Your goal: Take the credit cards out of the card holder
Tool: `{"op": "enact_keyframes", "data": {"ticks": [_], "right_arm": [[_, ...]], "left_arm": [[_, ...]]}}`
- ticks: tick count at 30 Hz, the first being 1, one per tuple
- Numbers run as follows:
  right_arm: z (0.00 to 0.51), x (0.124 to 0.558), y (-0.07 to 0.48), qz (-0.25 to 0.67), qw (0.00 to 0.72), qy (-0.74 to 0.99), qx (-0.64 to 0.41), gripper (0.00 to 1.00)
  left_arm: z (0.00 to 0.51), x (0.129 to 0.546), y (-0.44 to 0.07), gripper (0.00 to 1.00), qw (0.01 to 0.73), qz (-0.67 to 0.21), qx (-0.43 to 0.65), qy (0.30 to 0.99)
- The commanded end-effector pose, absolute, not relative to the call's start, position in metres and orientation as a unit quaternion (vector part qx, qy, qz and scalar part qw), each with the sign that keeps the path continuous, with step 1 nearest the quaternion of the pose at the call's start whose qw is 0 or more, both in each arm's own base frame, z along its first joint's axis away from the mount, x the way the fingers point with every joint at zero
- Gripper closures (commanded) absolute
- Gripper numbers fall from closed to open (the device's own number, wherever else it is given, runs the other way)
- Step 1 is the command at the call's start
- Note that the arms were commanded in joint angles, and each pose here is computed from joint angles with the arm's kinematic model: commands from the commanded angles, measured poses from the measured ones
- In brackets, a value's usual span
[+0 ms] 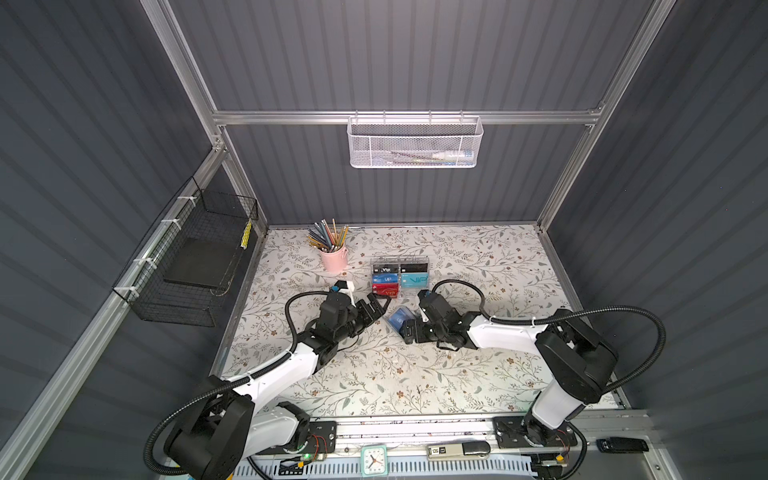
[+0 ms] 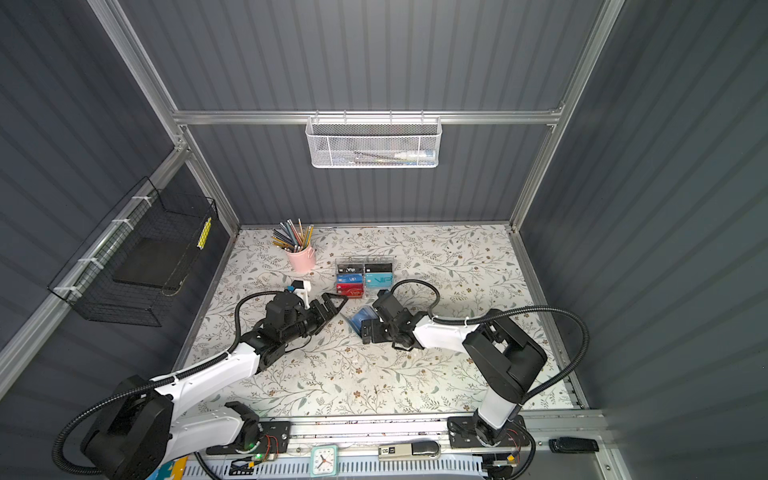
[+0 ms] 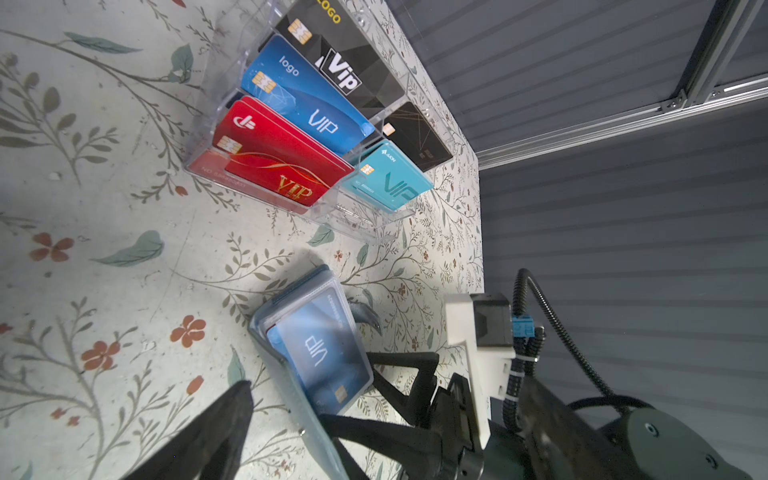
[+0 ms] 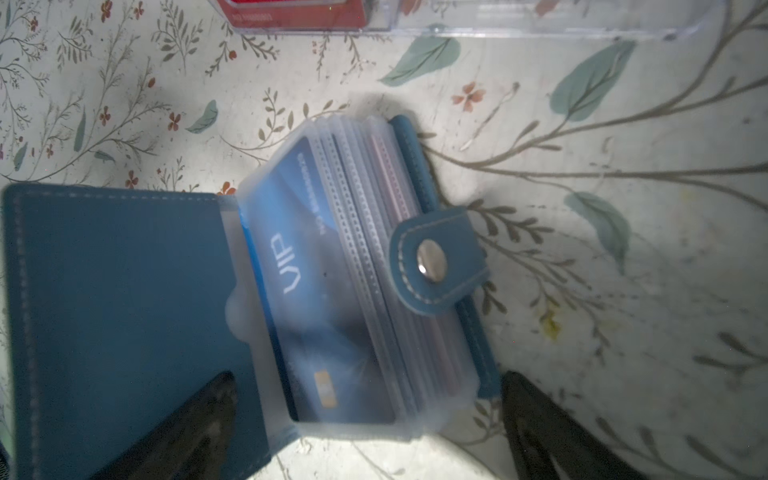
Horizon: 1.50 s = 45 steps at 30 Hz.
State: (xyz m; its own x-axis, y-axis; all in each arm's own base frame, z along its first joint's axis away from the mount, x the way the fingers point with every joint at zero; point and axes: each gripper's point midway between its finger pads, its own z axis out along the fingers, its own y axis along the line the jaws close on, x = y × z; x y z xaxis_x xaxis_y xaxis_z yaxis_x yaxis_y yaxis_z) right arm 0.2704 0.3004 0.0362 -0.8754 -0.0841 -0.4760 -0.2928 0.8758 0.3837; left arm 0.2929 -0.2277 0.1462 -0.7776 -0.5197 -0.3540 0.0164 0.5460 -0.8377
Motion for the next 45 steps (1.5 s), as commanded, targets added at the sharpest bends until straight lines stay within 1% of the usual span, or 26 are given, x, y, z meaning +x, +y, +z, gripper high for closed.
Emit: {"op": "enact_keyframes", "data": {"ticks": [1,8,16,20,25,34,40,45], "right_arm": [[0.019,0.257,0.299,0.219,0.210,0.949,-0.083,0.01],[0.014,0.254,0.309,0.201,0.226,0.952,-0.050,0.01],[0.019,0.260,0.335,0.237,0.225,0.945,0.002,0.01],[0.024,0.263,0.341,0.250,0.229,0.941,0.008,0.01],[0.040,0.265,0.332,0.242,0.256,0.936,-0.013,0.01],[0.064,0.278,0.300,0.186,0.297,0.935,-0.051,0.01],[0.063,0.295,0.282,0.160,0.303,0.938,-0.056,0.01],[0.058,0.310,0.285,0.139,0.300,0.941,-0.074,0.01]], "left_arm": [[0.149,0.290,-0.224,0.00,0.304,-0.448,-0.143,0.828],[0.151,0.286,-0.217,0.00,0.314,-0.440,-0.145,0.829],[0.152,0.286,-0.204,0.00,0.316,-0.439,-0.151,0.827],[0.149,0.288,-0.194,0.00,0.307,-0.452,-0.169,0.820],[0.149,0.289,-0.190,0.00,0.305,-0.456,-0.171,0.818],[0.135,0.288,-0.194,0.00,0.292,-0.463,-0.175,0.819],[0.134,0.288,-0.195,0.00,0.288,-0.464,-0.172,0.820],[0.137,0.286,-0.195,0.00,0.291,-0.461,-0.166,0.822]]}}
